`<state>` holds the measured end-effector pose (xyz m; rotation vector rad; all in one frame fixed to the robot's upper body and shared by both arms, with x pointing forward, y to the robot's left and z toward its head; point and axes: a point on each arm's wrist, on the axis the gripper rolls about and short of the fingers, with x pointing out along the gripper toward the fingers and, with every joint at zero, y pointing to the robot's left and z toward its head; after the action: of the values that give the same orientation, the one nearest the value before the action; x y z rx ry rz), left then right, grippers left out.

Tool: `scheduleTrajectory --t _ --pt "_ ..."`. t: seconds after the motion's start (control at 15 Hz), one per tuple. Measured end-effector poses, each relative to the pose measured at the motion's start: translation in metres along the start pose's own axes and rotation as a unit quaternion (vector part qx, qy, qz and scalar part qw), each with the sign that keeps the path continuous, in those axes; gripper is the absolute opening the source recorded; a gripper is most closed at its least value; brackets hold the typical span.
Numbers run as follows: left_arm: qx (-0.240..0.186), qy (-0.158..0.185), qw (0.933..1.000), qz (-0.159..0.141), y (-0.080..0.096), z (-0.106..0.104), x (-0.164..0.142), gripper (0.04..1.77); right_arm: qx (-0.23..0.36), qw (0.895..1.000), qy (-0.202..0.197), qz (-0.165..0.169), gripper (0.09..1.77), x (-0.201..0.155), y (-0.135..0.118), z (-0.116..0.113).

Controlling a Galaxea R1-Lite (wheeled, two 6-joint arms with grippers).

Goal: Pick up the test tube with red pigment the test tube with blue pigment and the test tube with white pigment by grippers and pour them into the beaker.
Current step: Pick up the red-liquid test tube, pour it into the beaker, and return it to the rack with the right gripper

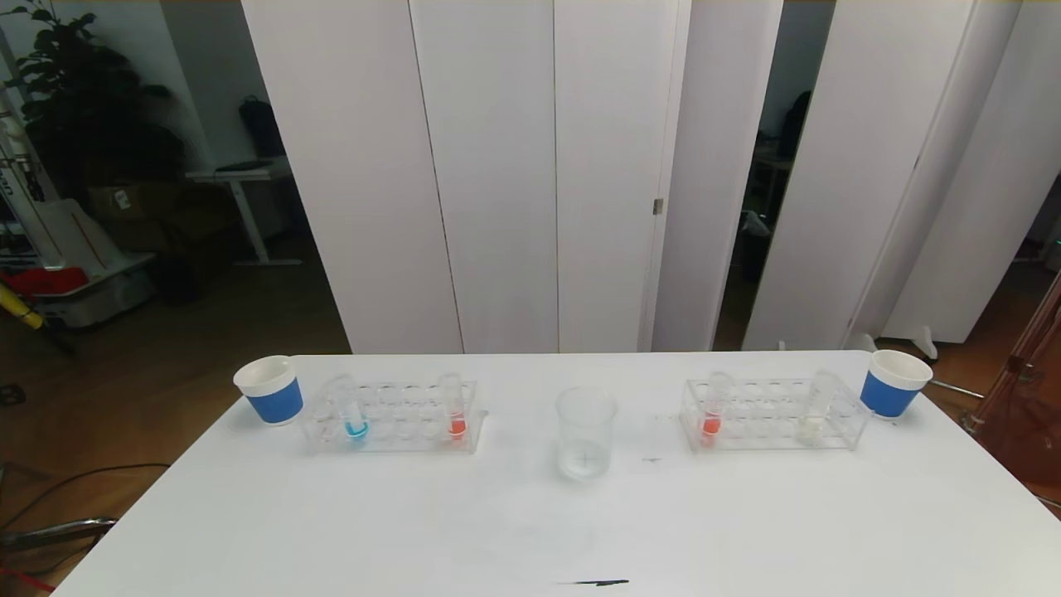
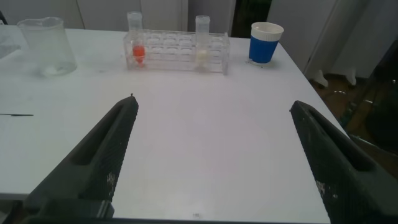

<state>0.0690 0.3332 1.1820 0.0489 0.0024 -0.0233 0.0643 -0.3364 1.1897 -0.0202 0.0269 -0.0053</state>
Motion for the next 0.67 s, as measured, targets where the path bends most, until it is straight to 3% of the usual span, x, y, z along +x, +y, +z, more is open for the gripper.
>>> scheduleTrajectory --t 0.33,0.67 --pt "0.000 0.000 1.0000 0.000 0.000 0.000 0.000 1.74 -0.004 0.999 -0.048 0.001 1.75 -0.011 -0.001 0.036" --pt "0.000 0.000 1.0000 0.000 0.000 0.000 0.000 1.74 -0.004 0.998 -0.070 -0.001 1.75 -0.009 -0.002 0.105"
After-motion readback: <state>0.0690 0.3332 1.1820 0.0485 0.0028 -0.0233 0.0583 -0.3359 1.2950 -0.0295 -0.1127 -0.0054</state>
